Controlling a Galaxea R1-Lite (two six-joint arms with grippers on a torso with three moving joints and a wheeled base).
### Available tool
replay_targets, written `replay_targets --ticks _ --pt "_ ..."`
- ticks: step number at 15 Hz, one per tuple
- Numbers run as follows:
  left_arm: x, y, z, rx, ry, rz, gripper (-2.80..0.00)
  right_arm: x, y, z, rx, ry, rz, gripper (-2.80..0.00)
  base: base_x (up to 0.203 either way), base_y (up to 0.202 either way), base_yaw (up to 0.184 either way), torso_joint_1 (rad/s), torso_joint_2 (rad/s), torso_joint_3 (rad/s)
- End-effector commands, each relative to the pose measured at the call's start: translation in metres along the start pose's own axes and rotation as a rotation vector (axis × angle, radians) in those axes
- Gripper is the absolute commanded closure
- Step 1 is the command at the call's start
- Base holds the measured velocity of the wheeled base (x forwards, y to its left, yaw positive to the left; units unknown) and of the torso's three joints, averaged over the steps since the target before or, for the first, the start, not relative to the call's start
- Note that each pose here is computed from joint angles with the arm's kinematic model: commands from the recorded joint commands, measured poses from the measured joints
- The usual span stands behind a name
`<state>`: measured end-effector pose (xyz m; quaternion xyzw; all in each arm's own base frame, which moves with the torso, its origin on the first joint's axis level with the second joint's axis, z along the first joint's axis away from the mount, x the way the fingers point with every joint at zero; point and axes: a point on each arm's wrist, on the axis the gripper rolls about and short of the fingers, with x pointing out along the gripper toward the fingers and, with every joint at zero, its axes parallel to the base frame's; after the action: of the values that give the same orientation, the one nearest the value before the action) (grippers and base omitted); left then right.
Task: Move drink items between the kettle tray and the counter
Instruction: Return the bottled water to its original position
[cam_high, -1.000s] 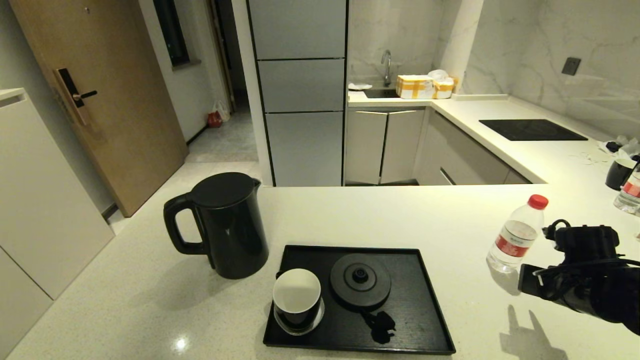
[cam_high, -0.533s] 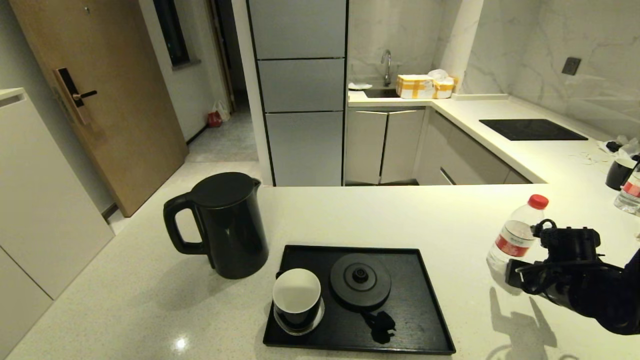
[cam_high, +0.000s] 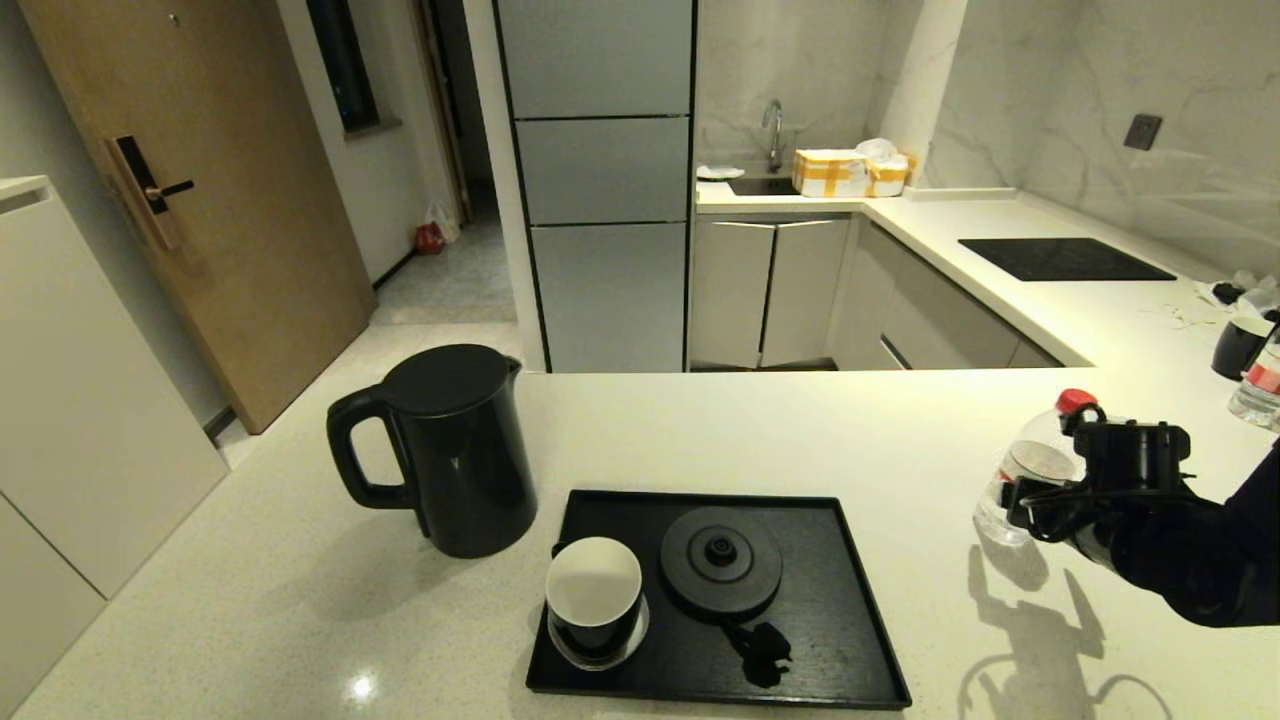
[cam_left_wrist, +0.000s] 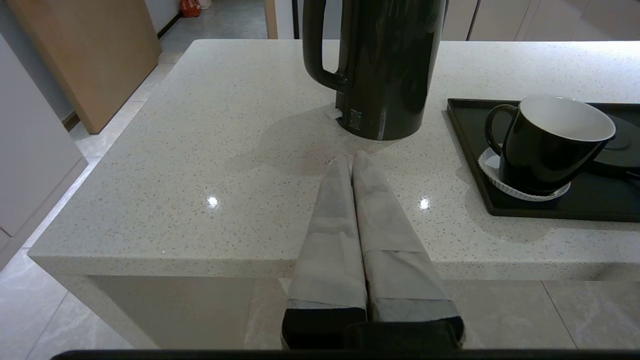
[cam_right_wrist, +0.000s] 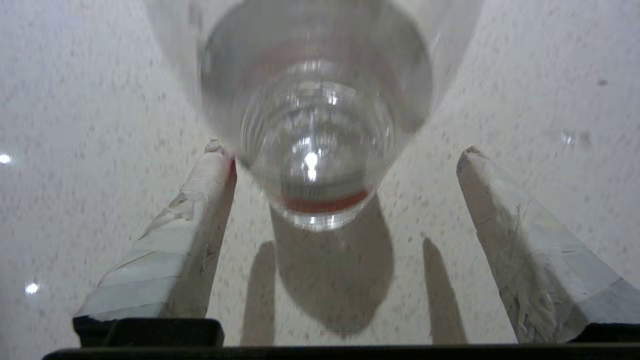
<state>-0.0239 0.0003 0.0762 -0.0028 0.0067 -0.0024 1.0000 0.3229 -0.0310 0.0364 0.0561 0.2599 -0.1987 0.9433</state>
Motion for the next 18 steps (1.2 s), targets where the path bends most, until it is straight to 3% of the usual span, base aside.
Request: replay_targets --ticks 1,7,13,14,18 --pt "0.0 0.0 0.0 0.0 0.0 0.0 0.0 0.01 -0.004 0.01 0.004 -0.038 -0.016 -2.8 0.0 0.0 0.0 0.0 0.0 0.0" --pt "0.0 0.0 0.0 0.0 -0.001 0.0 0.0 0.043 0.005 0.013 -0.07 -0.058 -0.008 -2.8 0.0 0.0 0.0 0.0 0.0 0.0" --pt "0.0 0.0 0.0 0.0 0.0 0.0 0.0 0.056 0.009 0.022 -0.079 -0.115 -0.009 -2.8 0.0 0.0 0.0 0.0 0.0 0.0" --pt "0.0 0.0 0.0 0.0 0.0 0.0 0.0 0.058 0.01 0.022 -0.081 -0.15 -0.008 0.0 0.0 0.0 0.0 0.0 0.0 0.0" --pt "0.0 0.0 0.0 0.0 0.0 0.0 0.0 0.055 0.008 0.016 -0.105 -0.15 -0.011 0.0 0.0 0.0 0.0 0.0 0.0 0.0"
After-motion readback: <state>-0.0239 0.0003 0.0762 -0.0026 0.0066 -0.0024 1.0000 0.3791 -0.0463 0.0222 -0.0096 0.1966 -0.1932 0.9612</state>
